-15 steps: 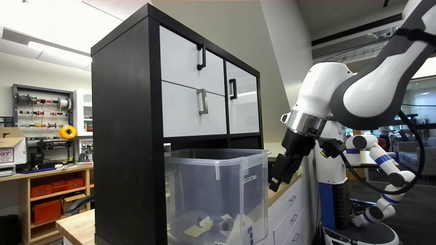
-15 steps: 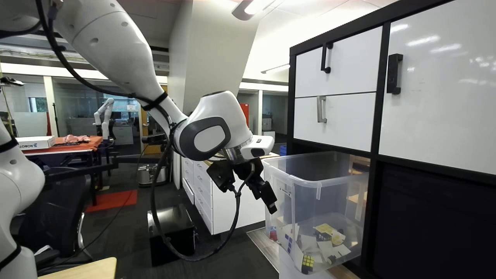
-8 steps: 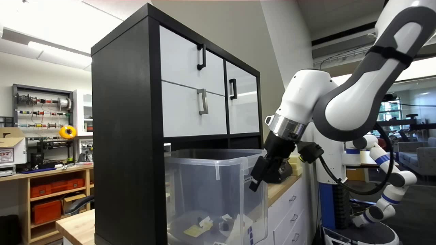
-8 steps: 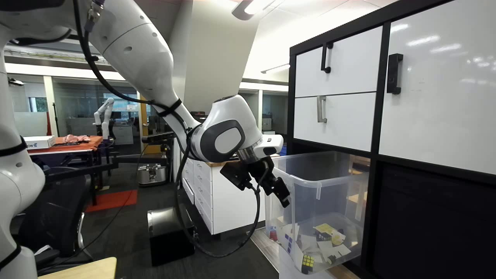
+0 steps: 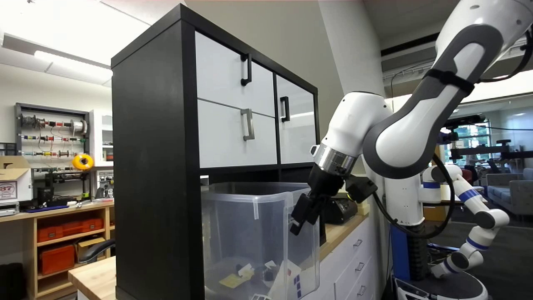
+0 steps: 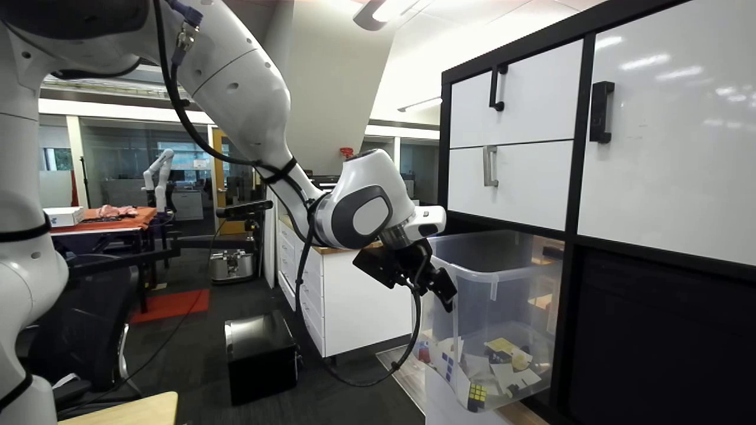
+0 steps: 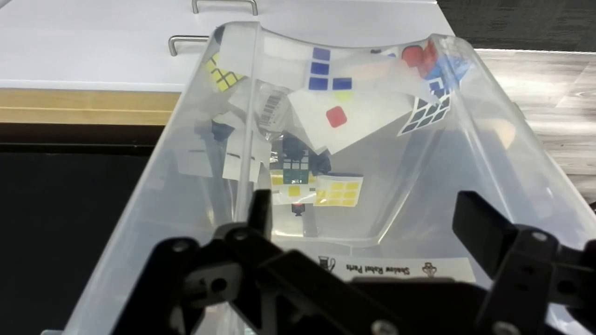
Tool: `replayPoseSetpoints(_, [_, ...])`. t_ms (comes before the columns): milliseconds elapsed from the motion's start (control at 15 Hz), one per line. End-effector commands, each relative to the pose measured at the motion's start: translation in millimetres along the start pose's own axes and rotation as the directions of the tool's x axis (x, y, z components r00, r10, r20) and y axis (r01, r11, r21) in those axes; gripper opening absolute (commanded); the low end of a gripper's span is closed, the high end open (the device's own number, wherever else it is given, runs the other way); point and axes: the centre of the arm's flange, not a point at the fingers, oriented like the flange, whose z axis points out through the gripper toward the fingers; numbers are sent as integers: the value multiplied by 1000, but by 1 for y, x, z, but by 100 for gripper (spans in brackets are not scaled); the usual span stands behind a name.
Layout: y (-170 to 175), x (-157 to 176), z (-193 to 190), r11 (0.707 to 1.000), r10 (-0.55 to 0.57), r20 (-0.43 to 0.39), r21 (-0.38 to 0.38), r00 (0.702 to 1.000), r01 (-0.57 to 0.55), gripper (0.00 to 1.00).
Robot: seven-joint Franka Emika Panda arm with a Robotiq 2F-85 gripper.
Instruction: Push the storage box into the bottom of the black and white cabinet
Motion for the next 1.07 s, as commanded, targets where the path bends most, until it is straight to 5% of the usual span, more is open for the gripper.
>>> replayPoseSetpoints(0, [-8, 28, 14, 1000, -5, -52, -6, 999, 5, 100])
replayPoseSetpoints(1000, [-26, 98, 44, 999, -50, -130, 9, 990, 51, 100])
